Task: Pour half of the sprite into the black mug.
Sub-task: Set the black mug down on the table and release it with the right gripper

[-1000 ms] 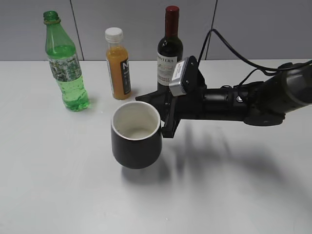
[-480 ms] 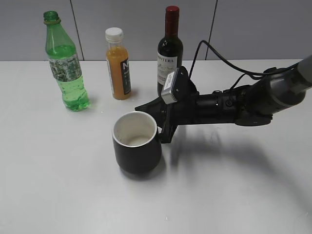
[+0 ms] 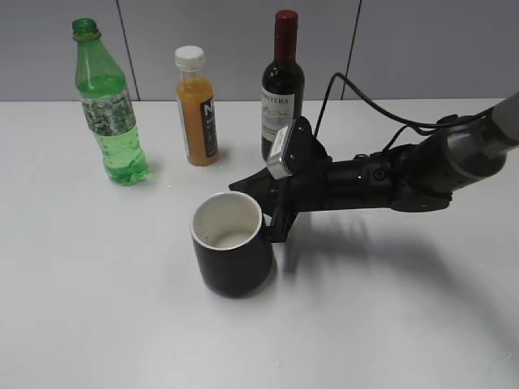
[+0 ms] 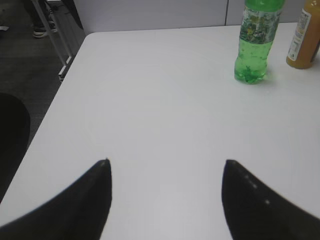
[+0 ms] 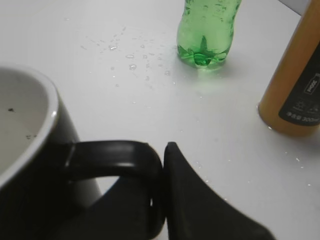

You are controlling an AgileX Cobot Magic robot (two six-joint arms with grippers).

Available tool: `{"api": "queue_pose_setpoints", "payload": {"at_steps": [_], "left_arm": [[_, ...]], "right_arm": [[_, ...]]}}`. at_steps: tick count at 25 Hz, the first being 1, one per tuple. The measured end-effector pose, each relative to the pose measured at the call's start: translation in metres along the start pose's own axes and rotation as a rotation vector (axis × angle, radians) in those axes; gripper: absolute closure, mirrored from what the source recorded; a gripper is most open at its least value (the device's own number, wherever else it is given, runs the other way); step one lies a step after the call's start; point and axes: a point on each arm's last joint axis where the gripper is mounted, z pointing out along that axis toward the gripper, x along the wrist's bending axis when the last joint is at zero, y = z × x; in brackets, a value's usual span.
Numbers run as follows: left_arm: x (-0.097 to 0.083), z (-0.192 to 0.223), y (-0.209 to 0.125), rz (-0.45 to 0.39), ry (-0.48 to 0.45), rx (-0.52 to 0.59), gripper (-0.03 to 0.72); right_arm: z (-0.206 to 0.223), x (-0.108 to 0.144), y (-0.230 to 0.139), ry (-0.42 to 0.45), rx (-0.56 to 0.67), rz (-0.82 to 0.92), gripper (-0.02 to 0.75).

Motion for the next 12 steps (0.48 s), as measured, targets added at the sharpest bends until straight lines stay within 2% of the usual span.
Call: {"api": "queue_pose_setpoints", "payload": {"at_steps": [3,8,12], "left_arm": [[0.0,0.0,0.0,0.0,0.0,0.0,0.162],[0.0,0.0,0.0,0.0,0.0,0.0,0.162],[0.0,0.0,0.0,0.0,0.0,0.0,0.162]], "right_arm": [[0.0001,-0.0001,-0.0005,-0.001,0.003,0.001,0.699],[0.0001,-0.0004,0.0007,-0.005,-0.011,0.012,0.61],[-0.0012,-0.0024,0.0003,-0.016,-0.011,0.02,0.581]]}}
